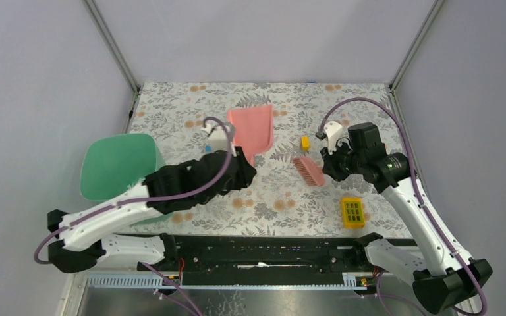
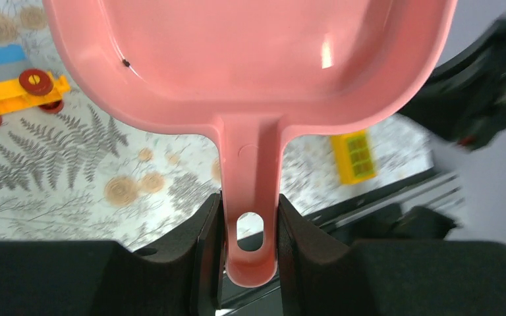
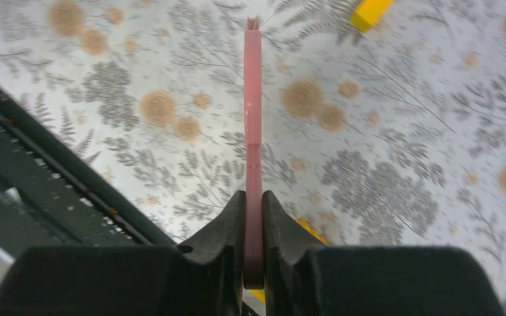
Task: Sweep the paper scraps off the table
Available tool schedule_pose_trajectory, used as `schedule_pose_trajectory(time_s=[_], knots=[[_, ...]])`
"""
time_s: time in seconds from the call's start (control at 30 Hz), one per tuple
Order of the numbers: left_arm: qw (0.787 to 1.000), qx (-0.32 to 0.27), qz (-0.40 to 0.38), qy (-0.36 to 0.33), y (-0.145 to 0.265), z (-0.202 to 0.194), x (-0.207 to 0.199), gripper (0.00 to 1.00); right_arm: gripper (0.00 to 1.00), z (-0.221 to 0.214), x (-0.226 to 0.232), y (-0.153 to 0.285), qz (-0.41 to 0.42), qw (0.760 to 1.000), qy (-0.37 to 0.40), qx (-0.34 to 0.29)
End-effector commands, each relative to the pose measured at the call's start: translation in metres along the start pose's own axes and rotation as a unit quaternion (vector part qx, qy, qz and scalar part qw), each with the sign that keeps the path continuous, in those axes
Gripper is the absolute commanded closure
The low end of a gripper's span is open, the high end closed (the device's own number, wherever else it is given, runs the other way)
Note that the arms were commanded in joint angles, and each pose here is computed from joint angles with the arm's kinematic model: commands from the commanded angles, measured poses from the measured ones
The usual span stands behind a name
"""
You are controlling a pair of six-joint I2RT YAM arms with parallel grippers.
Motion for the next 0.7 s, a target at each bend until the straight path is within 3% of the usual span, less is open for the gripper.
schedule_pose_trajectory(time_s=[0.0,0.17,0.37,0.57,0.67], knots=[[0.992,0.076,0.041,-0.096,-0.027,-0.039,0.02,1.0,1.0,-0.015,-0.026,0.015,-0.105,0.993,0.002,0.052],[0.956,0.178,0.128,-0.193,-0.064,-0.09,0.055,1.0,1.0,-0.026,-0.047,0.024,-0.172,0.98,0.034,0.094],[0.912,0.26,0.204,-0.241,-0.092,-0.132,0.091,1.0,1.0,-0.023,-0.083,0.048,-0.274,0.94,0.156,0.128],[0.912,0.307,0.172,-0.209,-0.123,-0.151,0.103,0.98,0.96,-0.046,-0.096,0.022,-0.287,0.91,0.248,0.168],[0.918,0.304,0.16,-0.196,-0.136,-0.148,0.103,0.86,0.96,-0.065,-0.099,0.0,-0.288,0.897,0.277,0.189]])
Point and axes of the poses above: each gripper's point midway between its finger pads, its own y axis back along the fingers, its own x axis along the line the jaws close on, z = x × y, the point moved 4 cm from there along y, back along the fingers, and after that the axes turned 14 degrees about y, right-handed, at the moved point
